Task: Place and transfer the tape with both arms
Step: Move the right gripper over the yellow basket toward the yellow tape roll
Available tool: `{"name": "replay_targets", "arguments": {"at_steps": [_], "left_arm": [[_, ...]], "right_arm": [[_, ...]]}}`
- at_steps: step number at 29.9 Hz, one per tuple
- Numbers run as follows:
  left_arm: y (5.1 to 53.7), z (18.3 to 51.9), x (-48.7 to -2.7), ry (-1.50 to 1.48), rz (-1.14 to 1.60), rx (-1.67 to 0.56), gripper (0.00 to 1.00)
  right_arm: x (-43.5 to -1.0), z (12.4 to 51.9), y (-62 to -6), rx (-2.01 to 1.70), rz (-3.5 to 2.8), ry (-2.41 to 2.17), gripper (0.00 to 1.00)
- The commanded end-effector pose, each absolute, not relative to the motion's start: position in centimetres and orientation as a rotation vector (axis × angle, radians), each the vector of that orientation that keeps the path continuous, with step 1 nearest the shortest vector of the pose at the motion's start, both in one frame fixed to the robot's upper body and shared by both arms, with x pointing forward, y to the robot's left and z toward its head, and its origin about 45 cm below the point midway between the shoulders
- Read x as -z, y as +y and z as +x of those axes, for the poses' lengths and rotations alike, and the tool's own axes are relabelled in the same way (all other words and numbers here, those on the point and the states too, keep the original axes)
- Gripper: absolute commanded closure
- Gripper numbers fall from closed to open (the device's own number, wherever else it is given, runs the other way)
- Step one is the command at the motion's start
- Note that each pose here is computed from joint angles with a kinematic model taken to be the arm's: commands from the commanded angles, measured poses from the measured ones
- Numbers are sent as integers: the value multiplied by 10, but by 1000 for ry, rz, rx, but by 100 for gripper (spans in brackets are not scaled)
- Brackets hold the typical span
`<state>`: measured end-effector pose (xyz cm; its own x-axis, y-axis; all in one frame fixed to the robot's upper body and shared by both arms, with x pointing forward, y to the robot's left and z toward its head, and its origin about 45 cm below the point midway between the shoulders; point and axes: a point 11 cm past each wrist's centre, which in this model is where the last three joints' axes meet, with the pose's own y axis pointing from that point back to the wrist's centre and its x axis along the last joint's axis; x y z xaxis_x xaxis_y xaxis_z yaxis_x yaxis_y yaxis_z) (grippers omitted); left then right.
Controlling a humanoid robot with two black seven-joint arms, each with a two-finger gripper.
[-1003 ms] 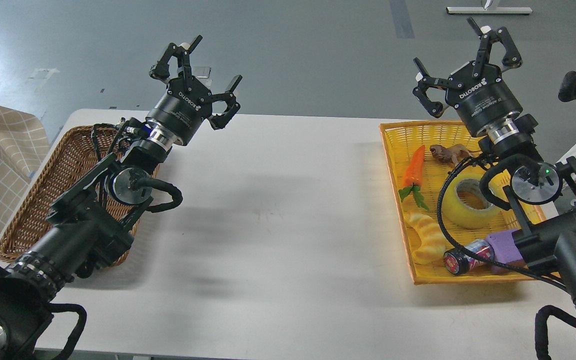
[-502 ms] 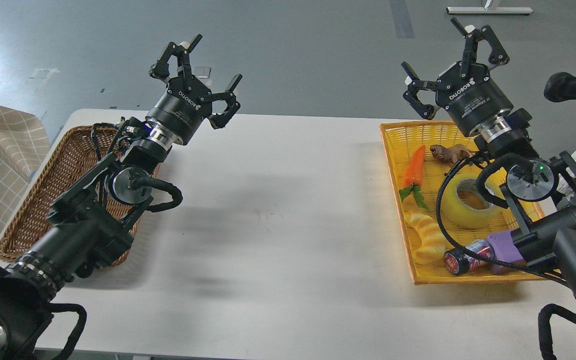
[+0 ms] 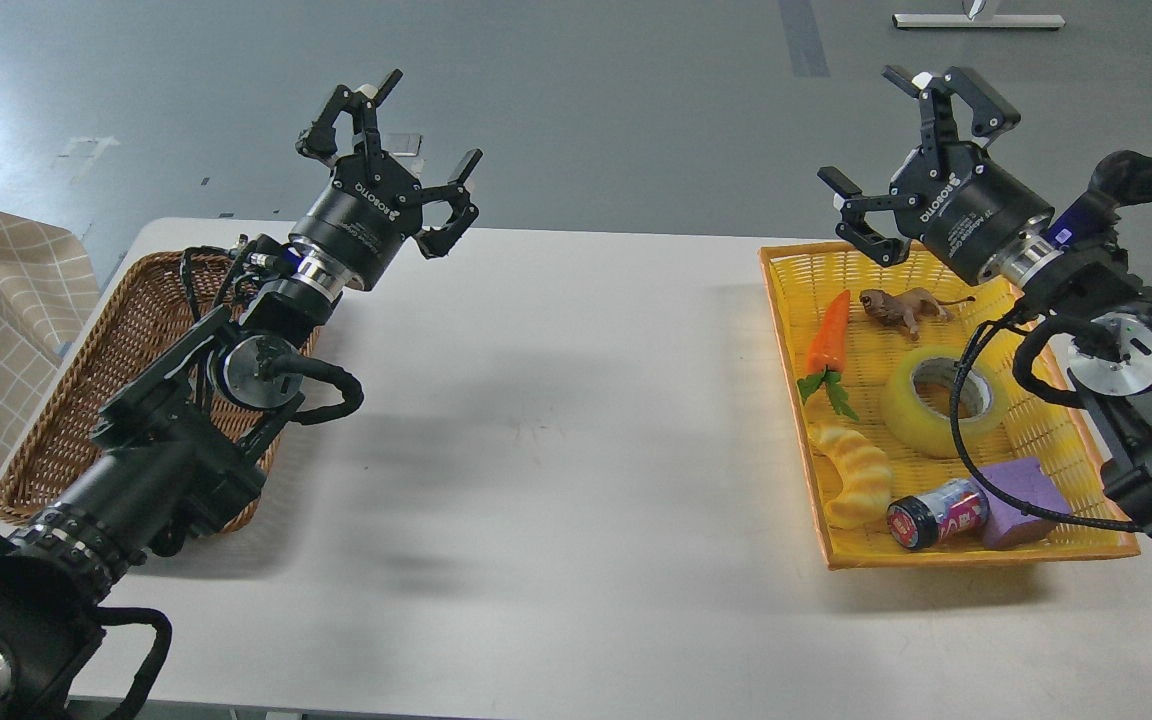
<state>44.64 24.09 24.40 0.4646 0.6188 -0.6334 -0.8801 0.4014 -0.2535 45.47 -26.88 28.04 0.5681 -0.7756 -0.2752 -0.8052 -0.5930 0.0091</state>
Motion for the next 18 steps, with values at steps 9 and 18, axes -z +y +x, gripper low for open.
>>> {"name": "replay_targets", "arguments": {"at_steps": [9, 18], "left_arm": [[238, 447, -244, 487, -617, -990, 2], [239, 448, -248, 479, -619, -989, 2]], "right_arm": [[-315, 460, -278, -53, -2964, 1397, 0], [-317, 447, -280, 21, -3048, 1366, 0]]}}
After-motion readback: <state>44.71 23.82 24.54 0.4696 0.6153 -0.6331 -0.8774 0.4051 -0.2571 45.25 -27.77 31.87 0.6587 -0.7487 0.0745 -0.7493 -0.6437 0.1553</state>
